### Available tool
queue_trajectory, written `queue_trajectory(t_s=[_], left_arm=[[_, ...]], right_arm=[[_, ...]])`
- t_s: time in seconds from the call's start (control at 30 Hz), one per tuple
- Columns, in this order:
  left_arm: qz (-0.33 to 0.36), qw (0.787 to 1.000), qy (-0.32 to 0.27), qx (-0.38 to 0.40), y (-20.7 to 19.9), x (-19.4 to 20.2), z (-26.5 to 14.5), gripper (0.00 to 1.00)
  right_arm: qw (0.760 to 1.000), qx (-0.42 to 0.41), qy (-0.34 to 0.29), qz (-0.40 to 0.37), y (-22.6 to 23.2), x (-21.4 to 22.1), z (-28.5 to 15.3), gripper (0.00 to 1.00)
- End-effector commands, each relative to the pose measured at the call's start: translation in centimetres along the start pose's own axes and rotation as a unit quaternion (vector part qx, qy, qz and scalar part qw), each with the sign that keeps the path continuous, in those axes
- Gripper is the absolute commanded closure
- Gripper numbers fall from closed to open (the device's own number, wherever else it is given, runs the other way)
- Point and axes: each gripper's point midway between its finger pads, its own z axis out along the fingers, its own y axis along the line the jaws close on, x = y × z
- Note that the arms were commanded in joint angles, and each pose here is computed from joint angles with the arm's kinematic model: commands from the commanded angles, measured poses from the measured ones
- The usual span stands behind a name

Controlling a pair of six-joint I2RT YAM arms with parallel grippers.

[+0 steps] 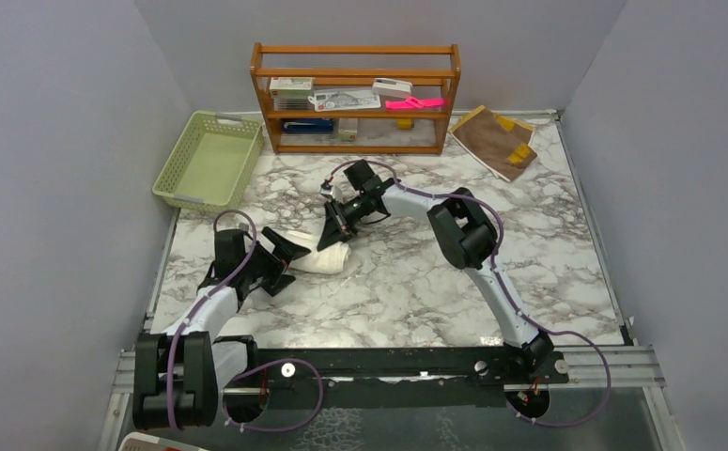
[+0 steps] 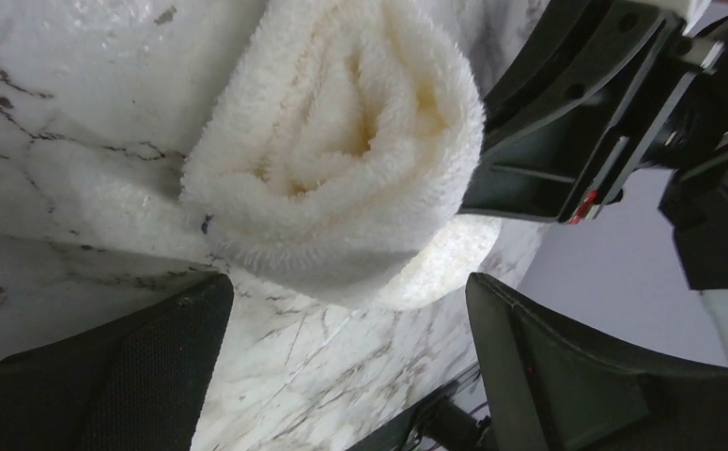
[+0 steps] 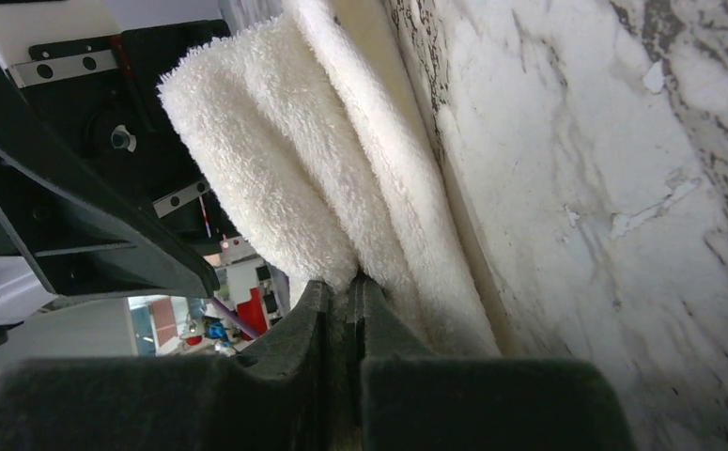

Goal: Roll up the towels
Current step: Pick up the towel at the center of the board.

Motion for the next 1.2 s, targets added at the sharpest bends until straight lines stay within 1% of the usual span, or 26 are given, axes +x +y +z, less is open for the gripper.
queue_trajectory(t_s=[0.0, 0.1, 0.27, 0.37, 0.43, 0.47, 0.53, 0.6, 0.7, 0.73, 0.8, 0.83, 0.9, 0.97, 1.03, 1.17], left_arm=[[-0.051, 0.997, -0.062, 0.017, 0.1, -1.8, 0.9, 0.01], [-0.067, 0.994, -0.09, 0.016, 0.2, -2.6, 1.3, 0.01], [-0.079, 0.992, -0.103, 0.005, 0.2, -2.8, 2.4, 0.03], [-0.085, 0.989, -0.12, 0.004, 0.4, -3.1, 2.7, 0.06], [-0.083, 0.989, -0.12, 0.004, 0.3, -3.2, 3.1, 0.09], [-0.081, 0.99, -0.119, 0.004, 0.2, -3.2, 3.3, 0.13], [-0.078, 0.99, -0.119, 0.001, 0.2, -3.2, 3.7, 0.22], [-0.075, 0.989, -0.123, 0.0, 0.2, -3.4, 4.0, 0.36], [-0.066, 0.989, -0.133, 0.002, -0.1, -3.9, 4.4, 0.53], [-0.059, 0.989, -0.137, 0.005, -0.4, -4.2, 4.4, 0.61], [-0.041, 0.987, -0.153, 0.01, -1.1, -5.1, 4.4, 0.92], [-0.034, 0.986, -0.163, 0.013, -1.5, -5.6, 4.3, 1.0], [-0.018, 0.984, -0.179, 0.017, -2.3, -6.6, 4.1, 1.0], [-0.007, 0.982, -0.188, 0.024, -3.2, -7.4, 4.0, 1.0], [-0.002, 0.981, -0.193, 0.032, -4.1, -8.2, 3.9, 1.0], [0.011, 0.978, -0.199, 0.062, -7.1, -10.1, 3.1, 1.0]], right_arm=[[0.998, 0.056, -0.008, 0.037, -4.6, 1.3, 0.3, 0.99], [0.998, 0.05, -0.009, 0.035, -4.3, 1.6, 0.2, 0.99], [0.998, 0.046, -0.009, 0.033, -3.9, 1.9, 0.0, 0.99], [0.999, 0.042, -0.011, 0.033, -3.6, 2.1, -0.1, 0.99], [0.999, 0.039, -0.011, 0.032, -3.4, 2.1, -0.1, 0.99], [0.999, 0.038, -0.012, 0.031, -3.4, 2.1, -0.1, 0.99], [0.999, 0.035, -0.012, 0.03, -3.2, 2.2, -0.2, 0.99], [0.999, 0.032, -0.014, 0.027, -2.9, 2.2, -0.3, 0.99], [0.999, 0.029, -0.018, 0.02, -2.3, 2.2, -0.6, 0.99], [0.999, 0.027, -0.02, 0.018, -2.1, 2.1, -0.7, 0.99], [0.999, 0.018, -0.027, 0.008, -1.5, 2.0, -1.1, 0.98], [0.999, 0.014, -0.032, 0.004, -1.3, 1.9, -1.5, 0.89], [0.998, 0.007, -0.053, -0.021, 0.1, 1.2, -2.8, 0.69], [0.995, 0.005, -0.089, -0.051, 1.8, -0.1, -5.1, 0.54], [0.988, 0.004, -0.133, -0.074, 3.3, -1.2, -8.3, 0.46], [0.968, 0.002, -0.234, -0.092, 5.3, -2.6, -16.7, 0.44]])
